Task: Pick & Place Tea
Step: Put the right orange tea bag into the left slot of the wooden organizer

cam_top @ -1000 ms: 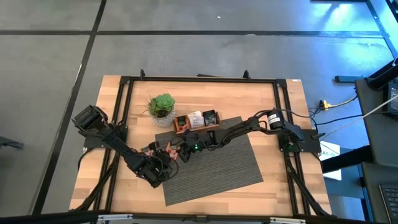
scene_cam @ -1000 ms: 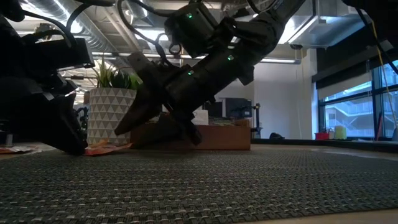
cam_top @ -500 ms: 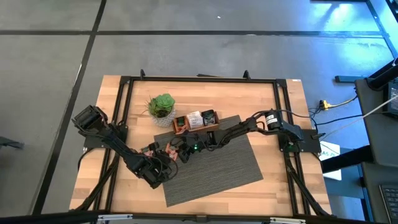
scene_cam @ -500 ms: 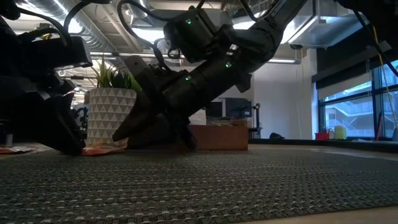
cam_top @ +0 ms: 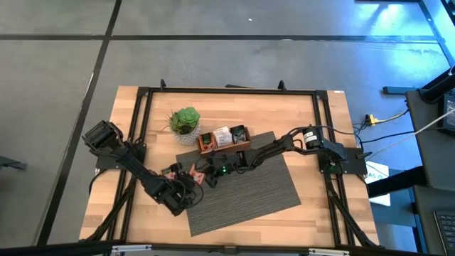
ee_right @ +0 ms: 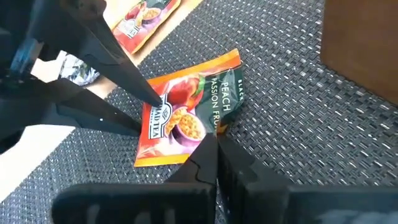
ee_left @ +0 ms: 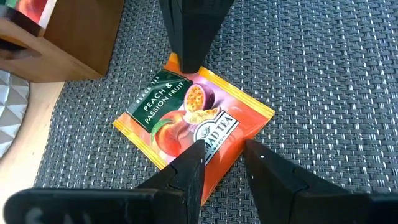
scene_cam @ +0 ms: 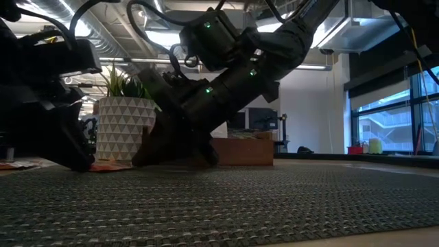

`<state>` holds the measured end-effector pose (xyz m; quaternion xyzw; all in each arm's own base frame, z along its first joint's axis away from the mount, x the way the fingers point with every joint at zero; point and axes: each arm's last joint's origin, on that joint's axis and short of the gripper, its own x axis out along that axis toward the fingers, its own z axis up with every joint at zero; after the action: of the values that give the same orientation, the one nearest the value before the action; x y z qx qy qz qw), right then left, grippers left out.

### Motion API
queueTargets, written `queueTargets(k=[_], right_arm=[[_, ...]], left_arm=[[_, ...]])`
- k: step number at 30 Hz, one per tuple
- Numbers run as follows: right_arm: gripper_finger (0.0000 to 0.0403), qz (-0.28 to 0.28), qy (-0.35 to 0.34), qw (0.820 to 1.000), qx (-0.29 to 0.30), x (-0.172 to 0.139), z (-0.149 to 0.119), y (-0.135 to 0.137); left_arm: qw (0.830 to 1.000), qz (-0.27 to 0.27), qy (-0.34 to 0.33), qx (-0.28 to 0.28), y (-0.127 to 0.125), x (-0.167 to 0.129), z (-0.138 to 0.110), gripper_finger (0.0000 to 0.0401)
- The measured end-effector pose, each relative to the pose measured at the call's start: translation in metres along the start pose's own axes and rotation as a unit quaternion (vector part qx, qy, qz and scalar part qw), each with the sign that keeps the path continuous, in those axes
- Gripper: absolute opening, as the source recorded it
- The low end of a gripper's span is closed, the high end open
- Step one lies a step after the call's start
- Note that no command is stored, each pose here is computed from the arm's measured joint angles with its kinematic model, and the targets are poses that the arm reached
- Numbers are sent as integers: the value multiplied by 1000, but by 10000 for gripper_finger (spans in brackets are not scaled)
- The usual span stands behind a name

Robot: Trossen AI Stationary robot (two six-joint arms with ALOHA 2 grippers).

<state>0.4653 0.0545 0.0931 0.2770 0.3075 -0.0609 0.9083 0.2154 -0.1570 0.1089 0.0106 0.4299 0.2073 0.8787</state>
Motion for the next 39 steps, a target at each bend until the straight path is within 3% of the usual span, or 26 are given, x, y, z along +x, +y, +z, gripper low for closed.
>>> queueTargets(k=[8,16,21,26,32,37,39], right_arm=[[3,-1,-19,999,-44,-11,12,7],[2,-1,-42,992,-120,-35,33,21],[2,-22,-35,982,-184,-67,50,32],[1,-59,-76,963,-251,-114,74,42],[1,-67,-95,943,-311,-150,77,21],[0,-1,-138,922,-361,-141,74,-13],[0,14,-136,922,-362,-139,76,-28]], left_arm=[[999,-25,20,7,-1,-15,3,109],[995,-78,-52,-29,4,-57,20,109],[987,-107,-106,-50,11,-85,26,109],[980,-100,-164,-56,14,-102,26,109],[977,-82,-191,-52,14,-105,24,109],[977,-81,-191,-53,14,-105,25,109],[977,-82,-191,-53,14,-105,25,109]])
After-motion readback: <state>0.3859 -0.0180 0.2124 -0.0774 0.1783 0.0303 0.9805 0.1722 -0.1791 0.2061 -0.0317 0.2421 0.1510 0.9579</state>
